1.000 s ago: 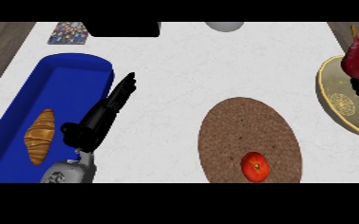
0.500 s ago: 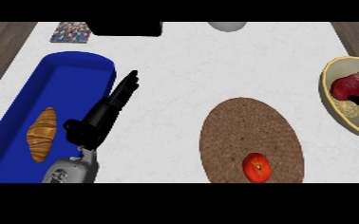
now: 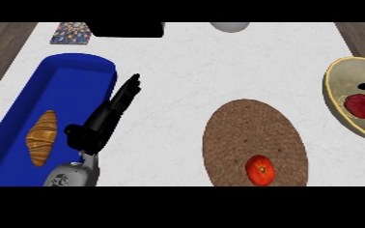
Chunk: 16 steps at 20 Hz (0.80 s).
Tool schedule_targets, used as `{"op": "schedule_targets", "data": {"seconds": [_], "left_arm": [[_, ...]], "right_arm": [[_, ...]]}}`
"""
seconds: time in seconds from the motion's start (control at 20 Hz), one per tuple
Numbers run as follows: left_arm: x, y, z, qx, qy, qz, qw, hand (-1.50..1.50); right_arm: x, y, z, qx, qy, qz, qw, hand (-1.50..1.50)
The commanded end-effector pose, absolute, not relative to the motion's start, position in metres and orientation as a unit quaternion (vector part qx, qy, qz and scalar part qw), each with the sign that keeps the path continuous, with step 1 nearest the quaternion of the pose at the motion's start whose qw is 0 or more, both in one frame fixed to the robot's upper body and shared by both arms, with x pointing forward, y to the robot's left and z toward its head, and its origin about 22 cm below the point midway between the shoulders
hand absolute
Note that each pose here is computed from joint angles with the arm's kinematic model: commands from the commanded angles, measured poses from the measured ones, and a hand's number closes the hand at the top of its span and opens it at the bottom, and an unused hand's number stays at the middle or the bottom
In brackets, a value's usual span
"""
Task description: Pick the pear from the placemat and place it in the bowl
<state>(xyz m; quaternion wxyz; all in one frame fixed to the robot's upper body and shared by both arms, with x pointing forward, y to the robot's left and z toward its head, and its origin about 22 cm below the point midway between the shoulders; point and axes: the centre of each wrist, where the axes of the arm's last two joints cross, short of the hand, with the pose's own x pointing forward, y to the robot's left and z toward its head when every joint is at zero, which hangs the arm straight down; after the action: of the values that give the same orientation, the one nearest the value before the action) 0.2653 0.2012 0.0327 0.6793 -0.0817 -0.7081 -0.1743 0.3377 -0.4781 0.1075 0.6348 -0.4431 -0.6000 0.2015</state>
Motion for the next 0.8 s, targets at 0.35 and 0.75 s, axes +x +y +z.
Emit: {"op": "schedule_targets", "data": {"seconds": [0.35, 0.75], "left_arm": [[0.269, 0.203, 0.034, -0.069, -0.712, -0.171, 0.678, 0.0], [0.261, 0.193, 0.034, -0.08, -0.715, -0.166, 0.675, 0.0]], "right_arm": [[0.282, -0.563, 0.141, -0.428, -0.641, -0.01, 0.638, -1.5], [0.202, -0.616, 0.126, -0.419, -0.653, -0.099, 0.623, -1.5]]}}
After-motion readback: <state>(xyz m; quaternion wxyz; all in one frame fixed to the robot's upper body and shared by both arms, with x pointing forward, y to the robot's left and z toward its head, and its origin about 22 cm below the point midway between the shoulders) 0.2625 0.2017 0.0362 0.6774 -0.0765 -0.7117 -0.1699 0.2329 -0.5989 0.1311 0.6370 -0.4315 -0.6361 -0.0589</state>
